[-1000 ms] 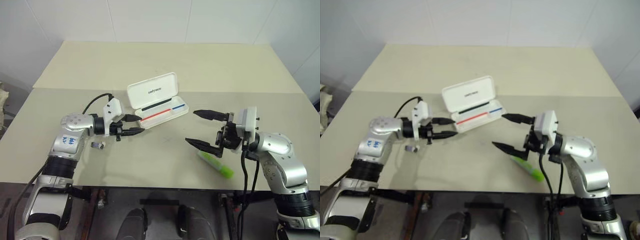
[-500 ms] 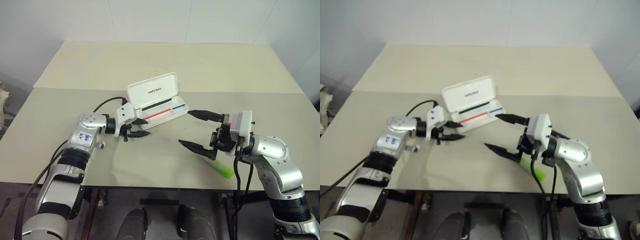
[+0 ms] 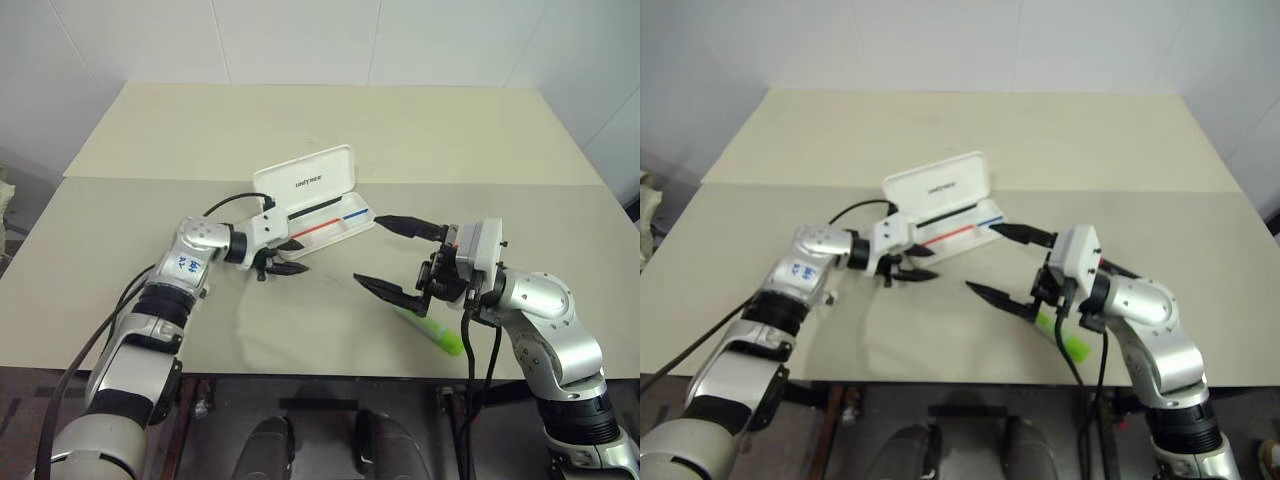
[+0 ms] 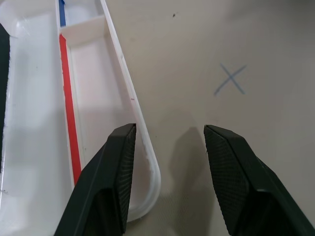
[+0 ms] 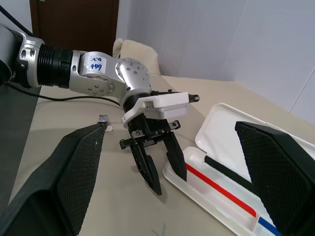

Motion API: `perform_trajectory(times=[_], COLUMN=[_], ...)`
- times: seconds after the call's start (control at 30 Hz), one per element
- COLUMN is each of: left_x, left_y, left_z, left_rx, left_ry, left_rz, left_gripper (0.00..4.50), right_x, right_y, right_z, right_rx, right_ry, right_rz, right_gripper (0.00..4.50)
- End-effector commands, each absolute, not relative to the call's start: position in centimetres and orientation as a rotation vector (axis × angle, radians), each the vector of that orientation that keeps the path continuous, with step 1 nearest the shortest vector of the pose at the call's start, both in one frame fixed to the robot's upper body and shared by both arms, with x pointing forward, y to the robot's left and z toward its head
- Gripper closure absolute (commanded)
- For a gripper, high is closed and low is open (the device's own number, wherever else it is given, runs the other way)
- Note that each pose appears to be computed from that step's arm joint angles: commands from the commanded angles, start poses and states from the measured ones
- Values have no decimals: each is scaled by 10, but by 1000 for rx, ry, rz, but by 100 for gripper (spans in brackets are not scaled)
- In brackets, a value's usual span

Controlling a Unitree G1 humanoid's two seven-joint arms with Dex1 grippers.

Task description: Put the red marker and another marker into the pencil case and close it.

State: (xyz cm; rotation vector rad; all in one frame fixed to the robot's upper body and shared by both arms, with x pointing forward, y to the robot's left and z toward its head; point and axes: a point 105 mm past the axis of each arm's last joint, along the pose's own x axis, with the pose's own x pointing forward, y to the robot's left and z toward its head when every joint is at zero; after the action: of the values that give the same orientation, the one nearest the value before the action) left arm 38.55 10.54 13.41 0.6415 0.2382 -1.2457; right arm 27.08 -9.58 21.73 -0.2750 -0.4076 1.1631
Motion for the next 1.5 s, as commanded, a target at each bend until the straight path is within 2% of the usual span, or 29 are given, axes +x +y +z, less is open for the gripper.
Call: perform_trajectory(times=[0.03,0.13,0.3,0.63,0.77,0.93,1.03,1.27,1.4,1.5], left_x=[389,391,392,378,360,323,314,317,322,317], left_y=[112,113,112,105,99,100,102,96,95,96], left_z=[134,133,129,123,125,117,112,114,115,113], left_rx=[718,761,793,776,780,786,787,795,750,733], left_ry=[305,315,325,307,275,290,311,315,371,431], left_rz=[-1231,-1225,-1221,-1297,-1391,-1530,-1556,-1539,-1494,-1503], left_gripper=[227,289,448,448,448,448,448,448,448,373], right_x=[263,261,260,262,265,265,264,260,258,257], right_y=[-93,-94,-101,-117,-130,-147,-149,-142,-140,-140], right_z=[232,231,227,226,229,229,230,230,231,232], right_rx=[-316,-339,-375,-387,-380,-395,-390,-379,-378,-375], right_ry=[-474,-446,-380,-316,-313,-278,-273,-276,-280,-282], right_rz=[1180,1218,1269,1288,1245,1200,1194,1203,1205,1202], right_gripper=[0,0,0,0,0,0,0,0,0,0])
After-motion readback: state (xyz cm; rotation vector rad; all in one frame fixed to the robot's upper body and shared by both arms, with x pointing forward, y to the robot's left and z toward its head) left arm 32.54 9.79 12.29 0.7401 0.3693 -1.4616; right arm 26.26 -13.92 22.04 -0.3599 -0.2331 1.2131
